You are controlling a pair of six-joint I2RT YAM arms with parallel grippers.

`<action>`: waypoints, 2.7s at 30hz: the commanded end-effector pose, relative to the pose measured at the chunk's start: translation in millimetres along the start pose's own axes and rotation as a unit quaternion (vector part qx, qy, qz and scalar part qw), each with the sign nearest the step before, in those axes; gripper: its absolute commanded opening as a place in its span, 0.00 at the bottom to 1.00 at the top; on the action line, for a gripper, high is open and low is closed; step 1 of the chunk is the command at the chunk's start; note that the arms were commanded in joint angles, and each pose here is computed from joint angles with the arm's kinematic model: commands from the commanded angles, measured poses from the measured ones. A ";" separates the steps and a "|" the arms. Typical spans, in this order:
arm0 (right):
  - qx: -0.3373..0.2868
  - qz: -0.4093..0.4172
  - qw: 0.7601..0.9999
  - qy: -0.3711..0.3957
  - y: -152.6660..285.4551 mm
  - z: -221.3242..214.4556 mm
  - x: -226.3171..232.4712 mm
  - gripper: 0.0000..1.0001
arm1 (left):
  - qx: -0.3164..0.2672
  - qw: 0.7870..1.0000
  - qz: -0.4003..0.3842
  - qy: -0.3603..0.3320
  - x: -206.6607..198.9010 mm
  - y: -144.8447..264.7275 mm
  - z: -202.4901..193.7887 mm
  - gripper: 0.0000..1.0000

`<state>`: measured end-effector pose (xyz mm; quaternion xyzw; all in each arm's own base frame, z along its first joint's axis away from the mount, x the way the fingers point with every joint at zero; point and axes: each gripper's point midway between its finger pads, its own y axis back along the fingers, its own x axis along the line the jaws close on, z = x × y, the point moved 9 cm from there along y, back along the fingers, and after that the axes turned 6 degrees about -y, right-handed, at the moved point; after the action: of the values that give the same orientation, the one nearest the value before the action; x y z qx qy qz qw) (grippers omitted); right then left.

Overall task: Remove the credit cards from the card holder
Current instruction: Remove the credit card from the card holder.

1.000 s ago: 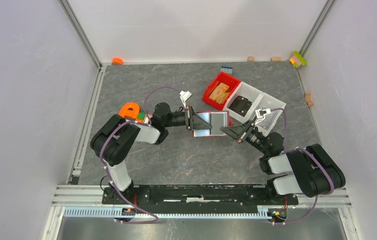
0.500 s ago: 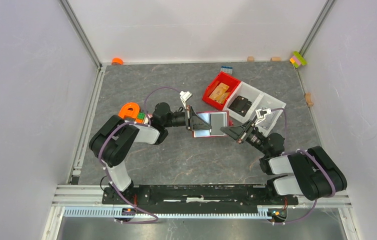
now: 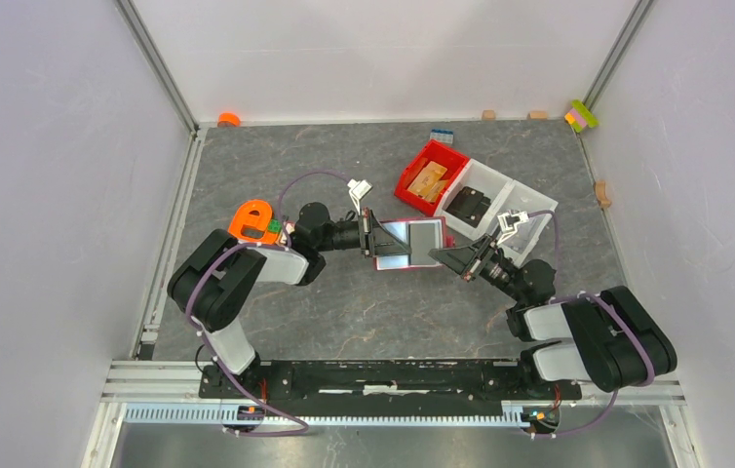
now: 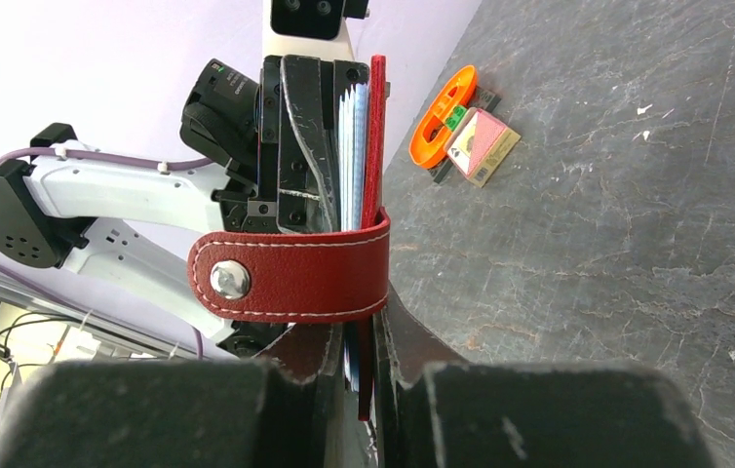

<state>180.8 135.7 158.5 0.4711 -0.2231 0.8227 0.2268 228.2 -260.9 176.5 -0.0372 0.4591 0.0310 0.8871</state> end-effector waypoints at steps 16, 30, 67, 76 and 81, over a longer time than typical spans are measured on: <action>0.039 -0.122 0.991 0.036 -16.6 -10.4 -50.8 0.18 | 0.021 0.992 0.122 0.035 43.6 0.2 -5.9 0.02; 0.081 -0.239 0.966 0.064 -22.2 -22.2 -85.5 0.54 | 0.046 0.946 0.320 -0.022 54.7 25.7 -11.6 0.26; 0.126 -0.280 0.946 0.105 -37.5 -42.6 -83.8 0.44 | 0.175 0.878 0.441 -0.061 104.8 22.7 -14.9 0.46; 0.111 -0.295 0.939 0.135 -40.6 -32.0 -81.2 0.58 | 0.194 0.855 0.471 -0.094 108.1 21.1 -13.4 0.42; 0.113 -0.294 0.939 0.134 -41.5 -31.0 -81.6 0.44 | 0.203 0.846 0.481 -0.109 107.0 18.7 -14.2 0.42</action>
<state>212.0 171.8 70.0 0.4438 0.0603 0.7864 0.4254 277.3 -248.0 94.2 0.3231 0.3542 0.3469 0.8061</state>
